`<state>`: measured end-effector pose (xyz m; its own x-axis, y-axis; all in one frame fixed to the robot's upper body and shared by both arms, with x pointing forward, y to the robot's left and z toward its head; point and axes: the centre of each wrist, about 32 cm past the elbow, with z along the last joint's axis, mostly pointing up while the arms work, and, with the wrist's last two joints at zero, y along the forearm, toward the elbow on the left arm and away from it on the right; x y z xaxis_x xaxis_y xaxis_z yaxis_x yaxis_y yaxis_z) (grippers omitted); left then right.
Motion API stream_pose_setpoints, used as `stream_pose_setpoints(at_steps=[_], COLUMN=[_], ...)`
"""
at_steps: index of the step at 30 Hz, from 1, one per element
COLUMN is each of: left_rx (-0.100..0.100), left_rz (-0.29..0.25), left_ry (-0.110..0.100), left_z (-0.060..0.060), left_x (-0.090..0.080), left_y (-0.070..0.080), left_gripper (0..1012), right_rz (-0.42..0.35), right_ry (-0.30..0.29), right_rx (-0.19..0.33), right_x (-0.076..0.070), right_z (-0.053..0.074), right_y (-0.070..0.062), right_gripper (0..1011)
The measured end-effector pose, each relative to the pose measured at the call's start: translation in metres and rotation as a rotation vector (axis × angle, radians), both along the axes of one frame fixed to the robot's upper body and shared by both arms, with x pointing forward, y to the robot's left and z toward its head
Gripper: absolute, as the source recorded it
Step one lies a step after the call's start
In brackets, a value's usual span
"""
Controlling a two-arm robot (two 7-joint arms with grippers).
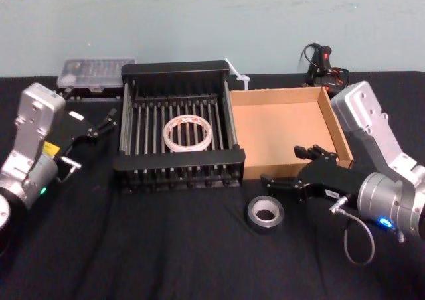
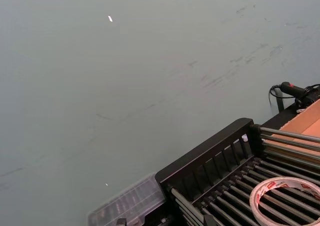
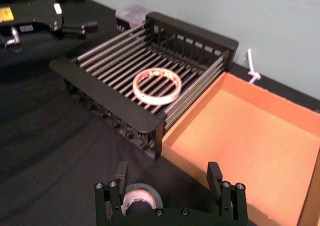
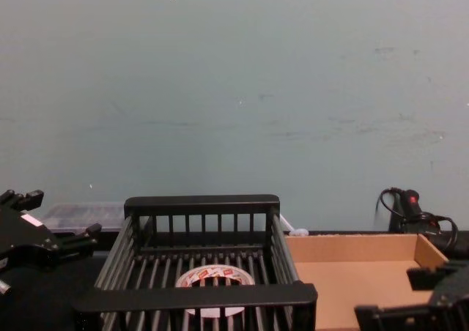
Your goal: Pick up the white tape and place it into the black box , Pick up the silver tape and place it into the brown box.
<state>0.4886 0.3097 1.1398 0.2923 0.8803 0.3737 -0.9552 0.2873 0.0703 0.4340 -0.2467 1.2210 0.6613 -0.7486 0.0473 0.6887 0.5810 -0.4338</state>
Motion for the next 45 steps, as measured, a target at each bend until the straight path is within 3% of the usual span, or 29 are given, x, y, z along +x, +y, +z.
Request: stream_pose_setpoints(at_steps=[9,14,27,45], left_rx=[0.0,0.0,0.0,0.0], left_rz=[0.0,0.0,0.0,0.0], left_ry=[0.0,0.0,0.0,0.0], left_z=[0.0,0.0,0.0,0.0], left_x=[0.0,0.0,0.0,0.0], left_y=[0.0,0.0,0.0,0.0], left_gripper=[1001,1001,1001,1001], right_rz=[0.018,0.018,0.003,0.002], right_ry=[0.05,0.077,0.123,0.151], right_rx=[-0.055,-0.073,-0.079,-0.079], right_x=[-0.002,-0.003,0.003,0.01], right_z=[-0.005,-0.015,-0.034,-0.044], right_y=[0.002,0.001,-0.001,0.002], right_gripper=[1002,1002,1002,1002])
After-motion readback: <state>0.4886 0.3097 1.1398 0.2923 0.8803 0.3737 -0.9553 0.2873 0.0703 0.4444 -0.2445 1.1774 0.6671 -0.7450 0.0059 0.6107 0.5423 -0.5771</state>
